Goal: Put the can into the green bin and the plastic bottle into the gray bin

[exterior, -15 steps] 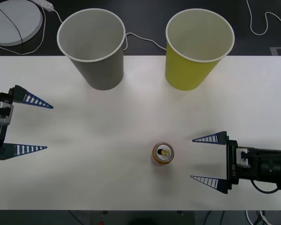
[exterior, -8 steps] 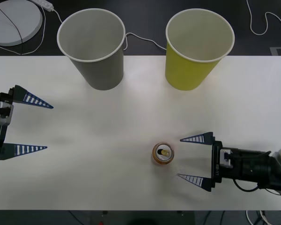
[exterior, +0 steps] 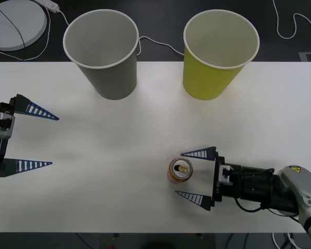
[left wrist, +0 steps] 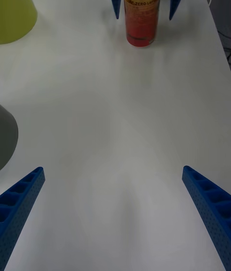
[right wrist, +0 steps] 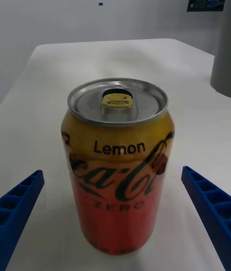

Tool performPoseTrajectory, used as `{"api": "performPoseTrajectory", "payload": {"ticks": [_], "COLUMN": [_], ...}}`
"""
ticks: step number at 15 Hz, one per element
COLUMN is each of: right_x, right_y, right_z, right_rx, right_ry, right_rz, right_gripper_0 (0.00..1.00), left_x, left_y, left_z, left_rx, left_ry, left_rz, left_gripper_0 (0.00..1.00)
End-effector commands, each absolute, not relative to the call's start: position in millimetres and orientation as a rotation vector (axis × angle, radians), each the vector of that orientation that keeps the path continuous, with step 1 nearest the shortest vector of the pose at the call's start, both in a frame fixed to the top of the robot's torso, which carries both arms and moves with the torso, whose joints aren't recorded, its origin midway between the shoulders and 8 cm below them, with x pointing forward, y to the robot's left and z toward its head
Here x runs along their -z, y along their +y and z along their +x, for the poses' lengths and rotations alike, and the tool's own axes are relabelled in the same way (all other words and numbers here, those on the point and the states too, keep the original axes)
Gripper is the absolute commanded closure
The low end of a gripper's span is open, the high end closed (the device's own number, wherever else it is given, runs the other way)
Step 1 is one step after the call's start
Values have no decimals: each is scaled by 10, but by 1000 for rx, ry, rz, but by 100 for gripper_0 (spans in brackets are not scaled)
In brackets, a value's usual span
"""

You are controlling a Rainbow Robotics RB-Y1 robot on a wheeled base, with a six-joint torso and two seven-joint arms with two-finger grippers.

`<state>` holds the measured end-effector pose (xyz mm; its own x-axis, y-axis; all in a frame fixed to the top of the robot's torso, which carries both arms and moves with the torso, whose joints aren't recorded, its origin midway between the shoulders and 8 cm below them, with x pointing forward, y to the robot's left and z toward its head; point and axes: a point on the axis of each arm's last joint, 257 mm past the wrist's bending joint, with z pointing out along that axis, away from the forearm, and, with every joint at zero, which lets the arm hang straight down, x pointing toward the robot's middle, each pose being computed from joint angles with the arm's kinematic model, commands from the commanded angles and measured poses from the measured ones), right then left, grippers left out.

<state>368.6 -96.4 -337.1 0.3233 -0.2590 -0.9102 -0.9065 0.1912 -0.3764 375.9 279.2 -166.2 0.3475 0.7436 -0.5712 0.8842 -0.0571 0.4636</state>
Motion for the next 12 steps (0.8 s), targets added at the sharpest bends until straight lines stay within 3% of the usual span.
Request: {"api": "performPoseTrajectory", "payload": {"ticks": [1, 10, 12], "right_x": [3385, 3391, 3389], "right_y": [-883, -740, -733], "right_z": [3679, 3709, 3709], "right_rx": [-658, -657, -657], "right_ry": [1189, 1186, 1184], "right_rz": [-1336, -1329, -1329], "right_gripper_0": [0, 0, 99], "left_x": [1662, 1662, 1662], "left_y": [2792, 2792, 2792], "left_z": [3759, 3759, 3759], "left_rx": [228, 228, 228], "left_ry": [1433, 1433, 1433], "left_rz": [1832, 1832, 1832], "left_gripper_0": [0, 0, 0]}}
